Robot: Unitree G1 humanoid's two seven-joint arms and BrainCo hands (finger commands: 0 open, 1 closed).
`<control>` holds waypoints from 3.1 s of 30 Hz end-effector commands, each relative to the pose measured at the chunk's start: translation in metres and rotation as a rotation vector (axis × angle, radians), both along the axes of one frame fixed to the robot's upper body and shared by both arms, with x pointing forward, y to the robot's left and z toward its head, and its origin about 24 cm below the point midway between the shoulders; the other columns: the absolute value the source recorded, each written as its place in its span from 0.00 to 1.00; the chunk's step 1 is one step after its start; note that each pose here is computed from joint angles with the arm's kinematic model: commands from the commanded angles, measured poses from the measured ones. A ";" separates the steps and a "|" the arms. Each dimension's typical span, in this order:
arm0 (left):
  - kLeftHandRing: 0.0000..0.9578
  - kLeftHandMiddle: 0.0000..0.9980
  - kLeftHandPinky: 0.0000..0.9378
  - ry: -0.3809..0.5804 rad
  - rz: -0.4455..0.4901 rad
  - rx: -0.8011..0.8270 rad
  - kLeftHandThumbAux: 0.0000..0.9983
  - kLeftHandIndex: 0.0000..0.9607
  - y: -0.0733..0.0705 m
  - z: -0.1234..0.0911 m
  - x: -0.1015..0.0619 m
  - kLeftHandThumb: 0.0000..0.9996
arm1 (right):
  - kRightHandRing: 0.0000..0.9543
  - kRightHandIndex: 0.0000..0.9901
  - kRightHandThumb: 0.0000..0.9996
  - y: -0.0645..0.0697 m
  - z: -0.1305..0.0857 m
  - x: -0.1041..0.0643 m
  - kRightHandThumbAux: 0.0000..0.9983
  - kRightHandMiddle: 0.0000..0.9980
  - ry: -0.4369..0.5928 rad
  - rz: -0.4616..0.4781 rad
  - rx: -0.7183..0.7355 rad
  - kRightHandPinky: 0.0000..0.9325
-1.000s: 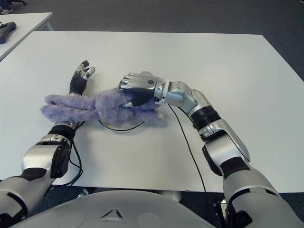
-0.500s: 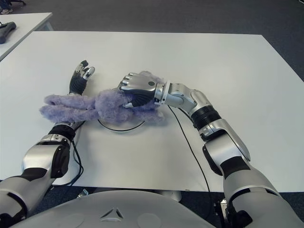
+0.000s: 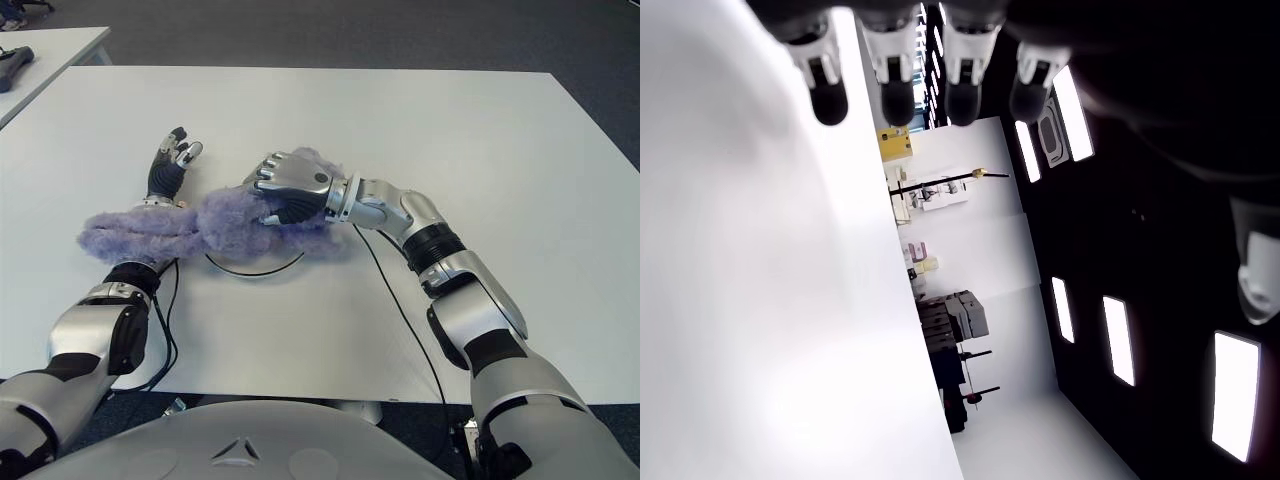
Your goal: Put the doll into the plate.
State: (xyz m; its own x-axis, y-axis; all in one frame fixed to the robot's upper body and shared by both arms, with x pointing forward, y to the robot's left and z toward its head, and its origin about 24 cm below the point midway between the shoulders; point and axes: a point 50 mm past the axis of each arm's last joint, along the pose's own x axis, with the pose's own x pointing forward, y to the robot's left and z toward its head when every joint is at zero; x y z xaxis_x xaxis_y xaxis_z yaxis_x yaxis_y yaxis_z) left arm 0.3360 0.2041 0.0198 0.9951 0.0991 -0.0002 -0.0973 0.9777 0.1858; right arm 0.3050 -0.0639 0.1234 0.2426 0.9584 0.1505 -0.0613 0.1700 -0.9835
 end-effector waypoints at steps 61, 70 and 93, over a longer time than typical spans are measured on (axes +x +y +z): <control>0.00 0.00 0.00 0.491 -0.041 -0.128 0.42 0.00 -0.050 -0.120 -0.101 0.00 | 0.00 0.00 0.06 -0.008 -0.035 -0.003 0.50 0.00 -0.052 -0.047 -0.393 0.00; 0.00 0.00 0.00 0.489 -0.036 -0.150 0.42 0.00 -0.051 -0.119 -0.101 0.00 | 0.00 0.00 0.06 -0.008 -0.025 -0.001 0.43 0.00 -0.070 -0.075 -0.261 0.00; 0.00 0.00 0.00 0.459 -0.028 -0.178 0.39 0.00 -0.056 -0.116 -0.098 0.00 | 0.00 0.00 0.07 -0.005 0.018 0.005 0.29 0.00 -0.104 -0.091 -0.023 0.00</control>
